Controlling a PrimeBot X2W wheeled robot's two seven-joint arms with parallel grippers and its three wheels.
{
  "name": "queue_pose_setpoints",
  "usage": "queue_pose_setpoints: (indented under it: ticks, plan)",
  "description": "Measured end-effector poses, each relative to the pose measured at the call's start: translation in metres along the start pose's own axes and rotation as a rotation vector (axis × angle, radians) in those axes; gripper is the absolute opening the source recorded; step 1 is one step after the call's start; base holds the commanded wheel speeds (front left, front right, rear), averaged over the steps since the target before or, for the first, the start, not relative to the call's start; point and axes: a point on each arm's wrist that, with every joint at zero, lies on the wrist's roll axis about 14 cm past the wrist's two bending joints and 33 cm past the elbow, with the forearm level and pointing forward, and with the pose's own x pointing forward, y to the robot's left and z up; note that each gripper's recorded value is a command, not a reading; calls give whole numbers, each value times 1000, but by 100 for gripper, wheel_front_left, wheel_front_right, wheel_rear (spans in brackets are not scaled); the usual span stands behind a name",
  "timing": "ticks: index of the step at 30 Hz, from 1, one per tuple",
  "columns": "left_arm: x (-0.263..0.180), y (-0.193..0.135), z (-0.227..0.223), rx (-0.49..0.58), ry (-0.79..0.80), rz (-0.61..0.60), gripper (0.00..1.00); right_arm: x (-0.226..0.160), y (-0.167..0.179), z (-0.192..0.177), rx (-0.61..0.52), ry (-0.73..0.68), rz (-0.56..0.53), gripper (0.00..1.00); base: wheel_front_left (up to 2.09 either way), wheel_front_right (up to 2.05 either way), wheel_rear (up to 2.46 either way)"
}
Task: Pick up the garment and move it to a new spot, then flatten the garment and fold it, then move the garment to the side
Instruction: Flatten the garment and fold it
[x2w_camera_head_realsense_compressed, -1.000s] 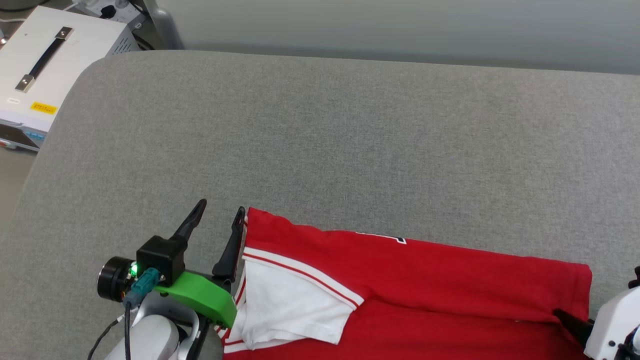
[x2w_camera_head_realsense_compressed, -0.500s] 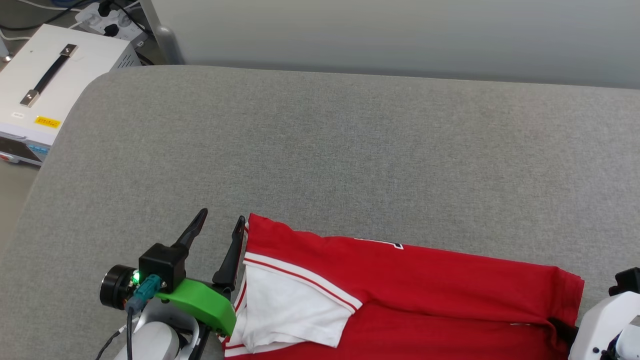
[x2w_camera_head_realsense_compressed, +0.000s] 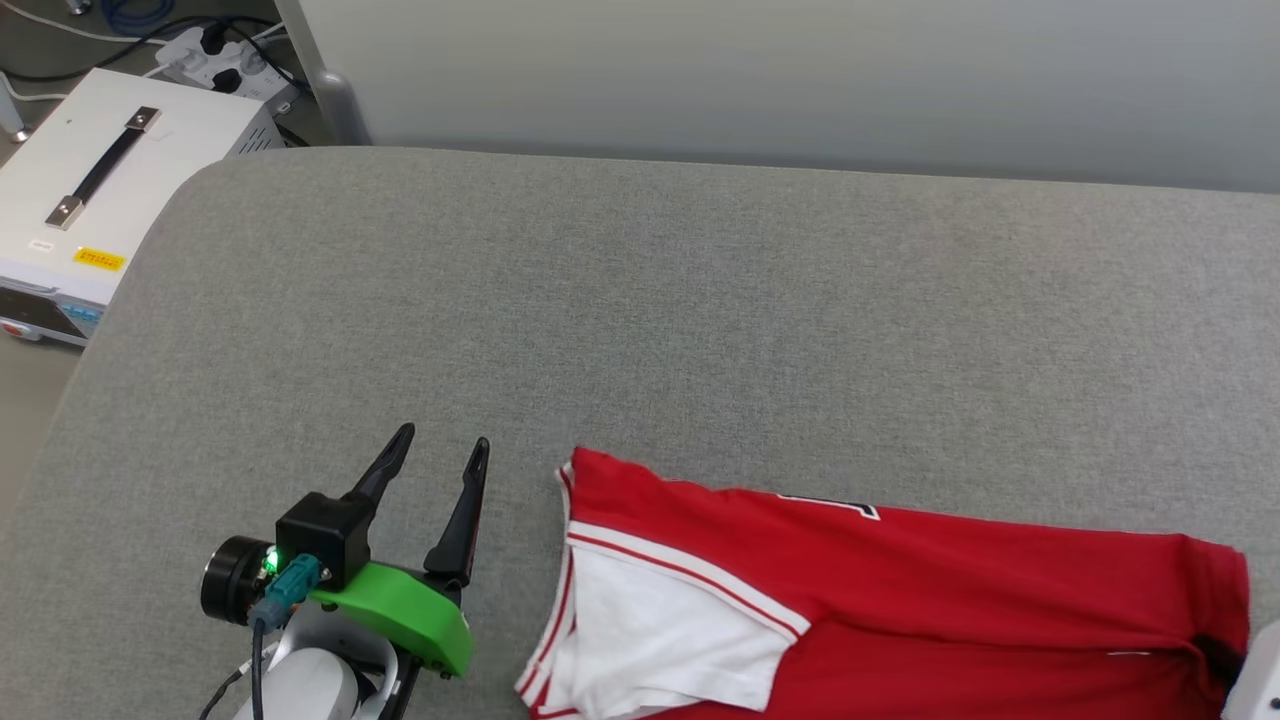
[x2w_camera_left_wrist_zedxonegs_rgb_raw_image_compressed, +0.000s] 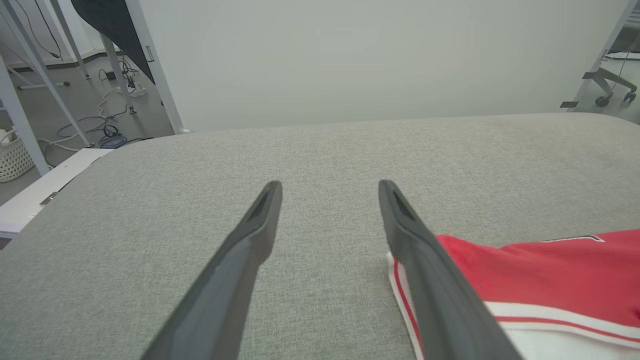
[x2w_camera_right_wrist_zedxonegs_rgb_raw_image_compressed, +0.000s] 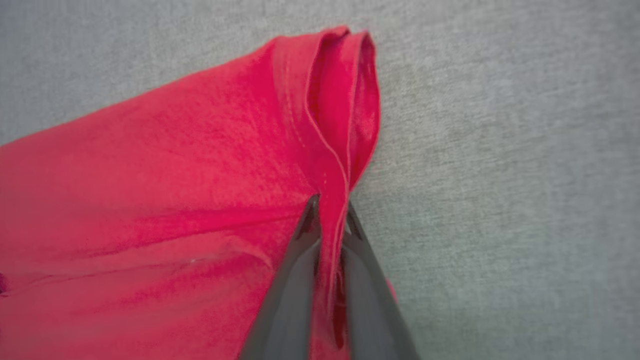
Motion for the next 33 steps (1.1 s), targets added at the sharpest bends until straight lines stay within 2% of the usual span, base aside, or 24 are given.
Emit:
queue_pose_setpoints:
  ticks: [6,11,19,26,27,33]
  plan:
    - [-1,0,2,6,-9,3,100,-7,-23,14,-18,-40,-62,0,0,0,0]
    - [-8,-2,3,-6,-17,10,100,-16,-9,24,-18,-73,-14,0,0,0,0]
    - [-14,-7,12,-12,-47,4,100,-39,25,23,-106,-66,88,0,0,0,0]
    - [-20,-8,17,-30,-68,16,100,-55,79,19,-135,-56,246,0,0,0,0]
    - [-25,-4,17,-31,-72,35,100,-60,111,12,-139,-39,333,0,0,0,0]
    - [-32,7,20,-32,-83,71,100,-66,172,-6,-125,15,493,0,0,0,0]
